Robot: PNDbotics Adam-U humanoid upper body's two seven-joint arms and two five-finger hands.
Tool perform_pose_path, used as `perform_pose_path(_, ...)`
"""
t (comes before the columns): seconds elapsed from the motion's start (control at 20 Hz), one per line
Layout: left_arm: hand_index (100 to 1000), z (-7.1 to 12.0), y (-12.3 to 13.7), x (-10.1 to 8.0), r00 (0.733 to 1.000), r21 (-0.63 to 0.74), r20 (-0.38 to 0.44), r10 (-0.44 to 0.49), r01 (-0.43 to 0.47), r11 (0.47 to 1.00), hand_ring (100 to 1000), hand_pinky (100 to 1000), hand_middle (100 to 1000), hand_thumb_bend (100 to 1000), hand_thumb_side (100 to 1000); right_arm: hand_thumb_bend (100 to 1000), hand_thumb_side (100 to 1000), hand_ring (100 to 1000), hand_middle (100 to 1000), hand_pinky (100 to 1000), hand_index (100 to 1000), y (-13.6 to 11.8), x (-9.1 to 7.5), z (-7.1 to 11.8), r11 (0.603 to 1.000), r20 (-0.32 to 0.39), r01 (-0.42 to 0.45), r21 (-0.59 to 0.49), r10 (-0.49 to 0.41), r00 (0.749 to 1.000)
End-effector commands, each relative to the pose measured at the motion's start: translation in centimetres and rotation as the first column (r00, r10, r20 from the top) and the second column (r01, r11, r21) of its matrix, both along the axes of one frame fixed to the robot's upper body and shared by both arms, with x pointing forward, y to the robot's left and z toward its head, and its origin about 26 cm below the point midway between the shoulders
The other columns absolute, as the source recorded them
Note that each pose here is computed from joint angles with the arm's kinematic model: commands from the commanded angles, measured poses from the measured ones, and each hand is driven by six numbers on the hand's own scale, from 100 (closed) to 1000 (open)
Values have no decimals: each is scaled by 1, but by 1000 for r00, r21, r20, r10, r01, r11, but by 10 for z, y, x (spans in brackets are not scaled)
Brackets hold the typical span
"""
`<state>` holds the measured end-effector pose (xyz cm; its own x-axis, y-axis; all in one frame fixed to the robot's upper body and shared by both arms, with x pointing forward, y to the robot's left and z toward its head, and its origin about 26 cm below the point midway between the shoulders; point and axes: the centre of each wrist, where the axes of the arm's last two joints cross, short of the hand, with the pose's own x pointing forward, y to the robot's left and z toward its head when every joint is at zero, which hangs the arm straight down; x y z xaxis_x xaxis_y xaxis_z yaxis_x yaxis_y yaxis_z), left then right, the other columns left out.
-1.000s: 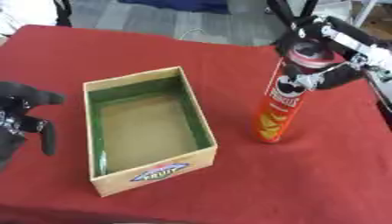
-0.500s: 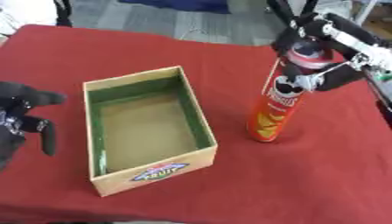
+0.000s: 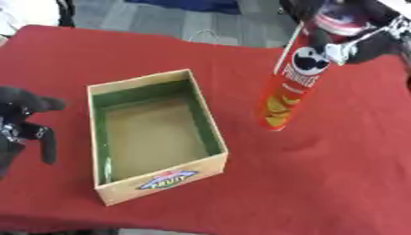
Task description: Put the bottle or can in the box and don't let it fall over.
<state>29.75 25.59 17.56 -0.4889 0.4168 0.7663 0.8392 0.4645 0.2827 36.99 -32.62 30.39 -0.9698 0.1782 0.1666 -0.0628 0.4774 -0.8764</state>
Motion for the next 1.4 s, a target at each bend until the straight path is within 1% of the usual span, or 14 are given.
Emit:
perform_pose_path(0.05,856,8,-2,-2,1000,12,21,-21,21,1000,862,442,733,100,581,100,100,372,257,100,327,5,-11,30,996,78,-82,-44,86,993)
perform_pose_path(0.2,855,9,-6,-1,999,16,10,-42,42,999,862,441,733,100,582,100,100,373,255,100,327,19,-13,39,990,79,-143,-18,144,986)
perform_pose_path(0.35,855,9,-12,-1,997,28,-2,-73,73,997,862,437,732,100,583,100,100,374,255,100,326,33,-14,44,980,82,-201,-4,200,976)
perform_pose_path(0.6,855,12,-25,1,991,49,-13,-134,134,990,862,437,733,100,584,100,100,376,255,100,325,55,-13,44,960,86,-278,5,277,957)
perform_pose_path(0.75,855,15,-32,2,985,54,-17,-169,170,984,862,436,733,100,585,100,100,378,255,100,324,68,-12,39,947,86,-322,-2,321,943)
perform_pose_path(1.15,854,24,-53,4,971,65,-24,-240,241,968,862,435,733,100,588,100,100,378,250,100,321,77,3,28,946,109,-325,5,322,940)
perform_pose_path(1.4,853,28,-63,4,961,72,-30,-273,275,959,861,432,731,100,589,100,100,381,250,100,326,79,19,16,951,112,-307,31,302,947)
